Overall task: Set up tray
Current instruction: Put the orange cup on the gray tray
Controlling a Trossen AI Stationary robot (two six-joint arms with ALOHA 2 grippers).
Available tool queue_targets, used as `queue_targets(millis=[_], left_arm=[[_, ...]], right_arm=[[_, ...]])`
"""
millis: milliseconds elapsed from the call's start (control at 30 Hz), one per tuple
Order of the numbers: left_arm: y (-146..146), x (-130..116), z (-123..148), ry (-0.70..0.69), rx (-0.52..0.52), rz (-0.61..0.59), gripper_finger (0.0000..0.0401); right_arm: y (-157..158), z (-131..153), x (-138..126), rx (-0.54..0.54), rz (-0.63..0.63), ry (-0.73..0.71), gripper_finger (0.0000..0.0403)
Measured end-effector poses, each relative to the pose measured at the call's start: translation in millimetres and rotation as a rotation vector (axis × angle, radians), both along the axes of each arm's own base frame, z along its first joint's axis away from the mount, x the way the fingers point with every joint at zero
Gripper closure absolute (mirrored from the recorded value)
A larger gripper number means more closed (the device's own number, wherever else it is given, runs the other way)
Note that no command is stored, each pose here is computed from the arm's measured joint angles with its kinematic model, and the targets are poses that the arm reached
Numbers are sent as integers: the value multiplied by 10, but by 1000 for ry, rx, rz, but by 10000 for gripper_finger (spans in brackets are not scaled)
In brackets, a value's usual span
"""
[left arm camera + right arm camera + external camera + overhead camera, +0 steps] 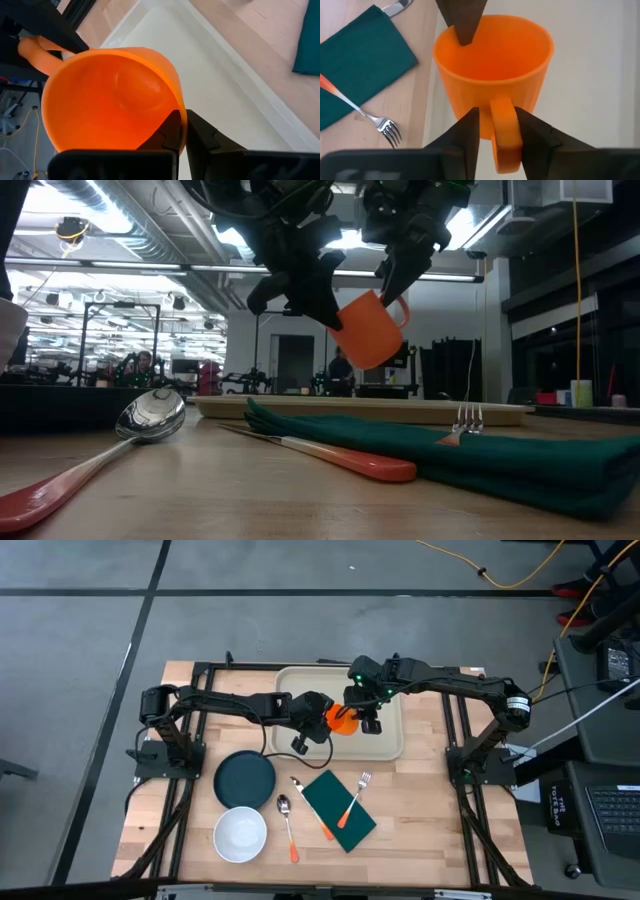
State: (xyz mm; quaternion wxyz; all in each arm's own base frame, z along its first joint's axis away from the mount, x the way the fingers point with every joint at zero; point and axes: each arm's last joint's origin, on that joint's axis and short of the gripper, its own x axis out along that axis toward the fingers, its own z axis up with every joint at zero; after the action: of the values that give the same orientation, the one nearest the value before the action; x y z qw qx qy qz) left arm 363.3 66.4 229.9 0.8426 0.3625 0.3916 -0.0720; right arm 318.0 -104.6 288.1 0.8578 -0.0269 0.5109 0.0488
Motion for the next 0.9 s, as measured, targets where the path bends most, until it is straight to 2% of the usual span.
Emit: queue_targets(millis=[300,467,667,767,900], left_arm=[[3,-23,-21,34,6,4,399],[14,-44,-22,51,9,22,399],[-9,-146,106,55,-6,35,399],[-32,-210,176,62,-32,15,399],[-36,-330,224,126,-17,40,399]], right_arm=[[-1,-1,-1,-8,-1,3,200],[-35,42,-34,-146,-43,61,163],[-27,128,-55,-145,-17,44,156],[-29,168,-81,-96,6,13,155],[-86,202,-122,-21,21,-76,162]])
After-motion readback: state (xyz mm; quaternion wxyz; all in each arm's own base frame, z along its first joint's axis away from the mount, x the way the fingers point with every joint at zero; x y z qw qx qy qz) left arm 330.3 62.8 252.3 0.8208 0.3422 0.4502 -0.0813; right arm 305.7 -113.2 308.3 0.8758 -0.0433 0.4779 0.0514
